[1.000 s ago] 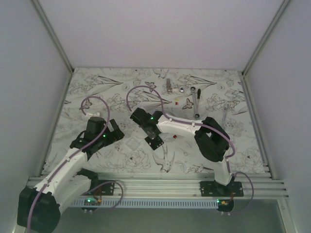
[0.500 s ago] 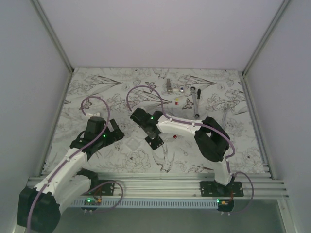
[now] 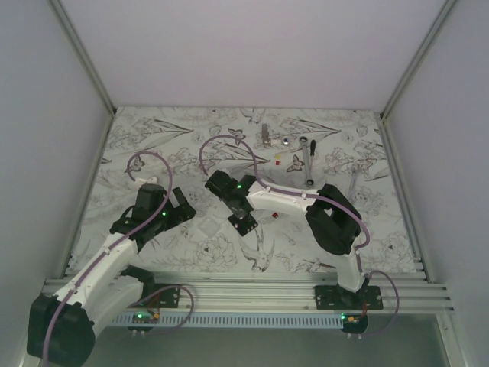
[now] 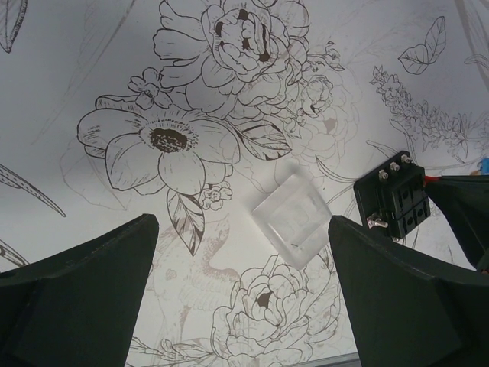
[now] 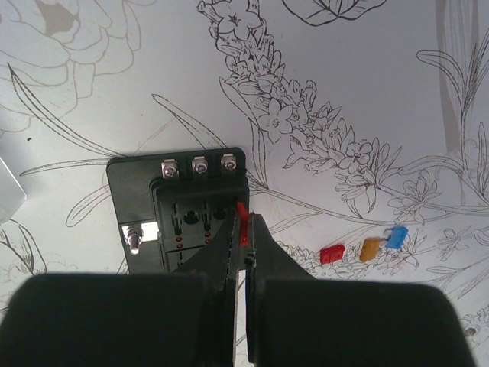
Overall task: Snap on the fuse box
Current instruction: Install the fuse at the fuse box base.
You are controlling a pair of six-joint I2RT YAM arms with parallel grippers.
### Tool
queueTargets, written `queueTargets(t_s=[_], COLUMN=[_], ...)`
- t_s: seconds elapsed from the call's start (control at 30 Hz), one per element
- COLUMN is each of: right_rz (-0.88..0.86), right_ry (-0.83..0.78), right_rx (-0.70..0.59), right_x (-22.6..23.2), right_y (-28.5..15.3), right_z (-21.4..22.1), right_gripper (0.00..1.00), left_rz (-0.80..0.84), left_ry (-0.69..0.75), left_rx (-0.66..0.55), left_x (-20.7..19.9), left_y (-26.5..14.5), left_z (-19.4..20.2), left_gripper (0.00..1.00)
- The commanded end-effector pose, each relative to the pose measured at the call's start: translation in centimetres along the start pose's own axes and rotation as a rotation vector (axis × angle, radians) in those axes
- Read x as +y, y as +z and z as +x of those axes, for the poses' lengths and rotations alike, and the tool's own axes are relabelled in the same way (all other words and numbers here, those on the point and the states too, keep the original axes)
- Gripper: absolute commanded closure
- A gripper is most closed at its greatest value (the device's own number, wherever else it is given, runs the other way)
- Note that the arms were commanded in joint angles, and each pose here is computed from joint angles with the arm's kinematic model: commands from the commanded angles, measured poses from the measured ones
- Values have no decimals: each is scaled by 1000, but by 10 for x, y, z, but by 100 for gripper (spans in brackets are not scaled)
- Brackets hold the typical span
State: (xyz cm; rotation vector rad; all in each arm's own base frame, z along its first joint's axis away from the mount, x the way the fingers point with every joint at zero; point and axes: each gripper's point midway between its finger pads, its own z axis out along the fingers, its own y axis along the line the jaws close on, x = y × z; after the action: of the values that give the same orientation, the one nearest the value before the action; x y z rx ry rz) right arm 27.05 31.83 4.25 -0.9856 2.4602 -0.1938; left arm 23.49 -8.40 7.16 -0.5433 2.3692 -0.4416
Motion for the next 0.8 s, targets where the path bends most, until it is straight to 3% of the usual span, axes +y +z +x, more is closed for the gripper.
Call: queueTargets(t_s=[0.0,0.77], right_rz=[-20,-84], right_ry=[8,9], right_rx=[-11,-62], right_x=[9,13], right_y=[5,-10], right_z=[1,-10], right_gripper=[100,100], left_rz=[4,9], left_ry=[-12,-17], left_rx=[19,25], left_x=[3,2], left_y=[2,2], left_z=[7,8], left_gripper=[0,0])
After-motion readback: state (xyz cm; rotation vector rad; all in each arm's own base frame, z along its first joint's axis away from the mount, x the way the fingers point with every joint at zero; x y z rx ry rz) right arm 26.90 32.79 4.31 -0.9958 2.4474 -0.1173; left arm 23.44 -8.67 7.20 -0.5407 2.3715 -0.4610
